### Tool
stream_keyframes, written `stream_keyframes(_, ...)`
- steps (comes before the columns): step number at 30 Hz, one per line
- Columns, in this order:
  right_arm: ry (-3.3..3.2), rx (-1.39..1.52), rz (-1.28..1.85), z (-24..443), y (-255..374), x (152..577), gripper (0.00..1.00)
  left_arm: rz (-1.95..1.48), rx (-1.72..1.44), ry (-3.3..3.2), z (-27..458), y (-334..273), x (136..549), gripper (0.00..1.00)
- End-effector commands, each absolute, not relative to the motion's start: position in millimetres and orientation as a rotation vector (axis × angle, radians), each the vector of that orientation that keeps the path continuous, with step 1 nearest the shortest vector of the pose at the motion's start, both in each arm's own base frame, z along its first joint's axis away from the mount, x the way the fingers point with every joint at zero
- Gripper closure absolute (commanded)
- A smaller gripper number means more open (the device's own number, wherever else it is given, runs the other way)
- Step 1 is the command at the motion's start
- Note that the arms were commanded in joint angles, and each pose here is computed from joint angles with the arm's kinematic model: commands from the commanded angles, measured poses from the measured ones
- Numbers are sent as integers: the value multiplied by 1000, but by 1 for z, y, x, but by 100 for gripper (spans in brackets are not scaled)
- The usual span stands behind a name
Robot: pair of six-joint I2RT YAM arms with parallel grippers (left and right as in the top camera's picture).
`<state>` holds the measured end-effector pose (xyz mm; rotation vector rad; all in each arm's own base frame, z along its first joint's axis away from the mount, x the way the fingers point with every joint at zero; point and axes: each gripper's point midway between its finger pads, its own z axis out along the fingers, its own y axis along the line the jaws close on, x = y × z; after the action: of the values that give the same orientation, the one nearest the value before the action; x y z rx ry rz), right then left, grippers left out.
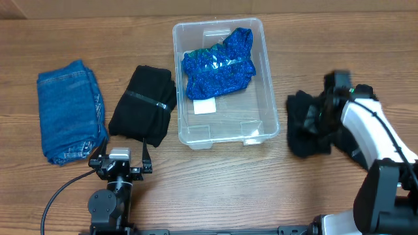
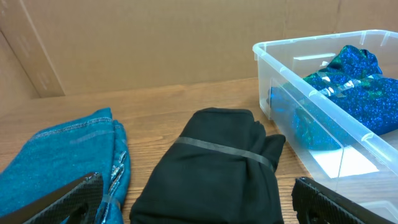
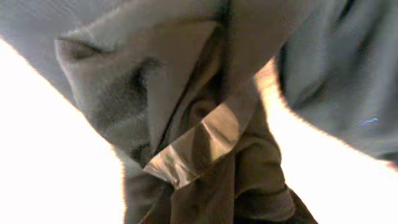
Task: Pack container
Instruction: 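Carry the black garment with the right gripper into the bin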
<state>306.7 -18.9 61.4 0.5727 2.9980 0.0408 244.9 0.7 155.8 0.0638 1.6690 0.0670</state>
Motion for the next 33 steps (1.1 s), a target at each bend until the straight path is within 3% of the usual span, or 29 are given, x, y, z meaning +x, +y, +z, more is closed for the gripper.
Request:
stream_keyframes(1, 2820, 541, 84, 139, -22, 358, 96, 72, 72, 1664, 156, 1, 245, 0)
stream_keyframes(5, 2711, 476, 302, 229, 2, 376, 96, 72, 72, 1664, 156, 1, 245, 0)
stream_keyframes(9, 2662, 375, 571, 274, 41, 370, 96, 72, 72, 1664, 156, 1, 245, 0)
stream_keyframes(13, 2663, 282, 678, 288, 88, 357, 96, 72, 72, 1664, 156, 1, 245, 0)
stream_keyframes(19, 2683, 229, 553, 270, 161, 356, 96, 72, 72, 1664, 156, 1, 245, 0)
stream_keyframes(24, 2698, 205, 636, 239, 217, 352, 96, 72, 72, 1664, 156, 1, 245, 0)
stream_keyframes(33, 2728, 113, 704, 171, 271, 329, 96, 72, 72, 1664, 156, 1, 245, 0)
